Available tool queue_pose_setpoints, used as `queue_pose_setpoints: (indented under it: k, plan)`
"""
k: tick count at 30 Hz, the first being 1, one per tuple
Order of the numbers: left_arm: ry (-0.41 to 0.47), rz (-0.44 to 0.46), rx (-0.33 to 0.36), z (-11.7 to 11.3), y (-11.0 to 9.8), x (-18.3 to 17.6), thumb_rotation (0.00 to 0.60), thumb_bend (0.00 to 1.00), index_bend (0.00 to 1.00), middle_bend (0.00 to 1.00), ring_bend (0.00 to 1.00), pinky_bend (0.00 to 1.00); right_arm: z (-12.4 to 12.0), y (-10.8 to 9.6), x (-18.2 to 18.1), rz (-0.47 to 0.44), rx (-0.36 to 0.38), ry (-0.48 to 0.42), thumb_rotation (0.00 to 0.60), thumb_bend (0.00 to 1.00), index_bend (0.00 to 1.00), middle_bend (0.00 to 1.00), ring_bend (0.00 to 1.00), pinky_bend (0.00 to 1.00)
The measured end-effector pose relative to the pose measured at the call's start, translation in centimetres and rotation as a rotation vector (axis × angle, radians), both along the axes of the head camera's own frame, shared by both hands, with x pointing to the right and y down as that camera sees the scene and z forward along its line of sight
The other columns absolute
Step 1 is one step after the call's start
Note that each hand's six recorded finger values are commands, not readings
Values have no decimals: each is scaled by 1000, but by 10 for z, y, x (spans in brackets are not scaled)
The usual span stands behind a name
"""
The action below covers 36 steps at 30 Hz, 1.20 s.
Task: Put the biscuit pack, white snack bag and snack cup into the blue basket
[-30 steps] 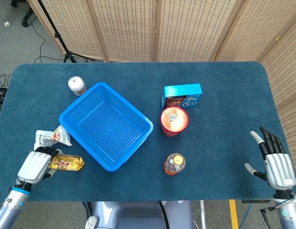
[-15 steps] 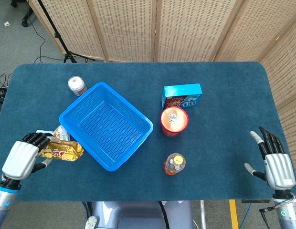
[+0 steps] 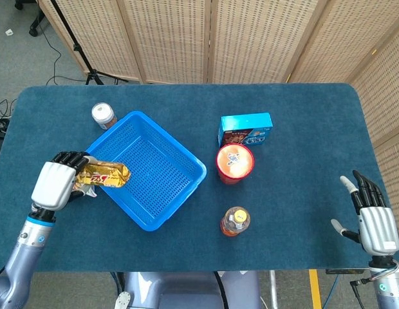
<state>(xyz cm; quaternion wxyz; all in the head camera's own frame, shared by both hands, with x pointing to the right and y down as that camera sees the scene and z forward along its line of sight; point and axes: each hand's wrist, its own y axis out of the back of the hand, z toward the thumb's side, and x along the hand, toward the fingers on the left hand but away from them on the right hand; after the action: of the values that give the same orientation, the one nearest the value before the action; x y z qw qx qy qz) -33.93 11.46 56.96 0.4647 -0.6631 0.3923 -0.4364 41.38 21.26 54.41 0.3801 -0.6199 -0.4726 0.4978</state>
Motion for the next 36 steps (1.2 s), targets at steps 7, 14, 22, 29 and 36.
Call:
queue_pose_setpoints:
  k: [7,14,22,29,36]
  plan:
    - [-27,17,14,15,-11,19,600,344,569,286,301,375,-1,0,1,10,6,2,600,182,105,0,0,81]
    - [-73,24,-46,33,-12,29,600,290,272,1,37,261,-2,0,2,17,11,-1,600,178,105,0,0,82]
    - [-87,4,-95,42,-8,33,600,251,215,0,0,187,-3,0,3,20,9,-4,600,181,105,0,0,81]
    - [-73,0,-86,37,-6,29,600,239,215,0,0,187,-3,0,4,21,7,-3,600,180,105,0,0,82]
    - [-172,-1,-121,28,-5,-3,600,149,215,0,0,187,-2,0,4,26,5,-5,600,181,105,0,0,82]
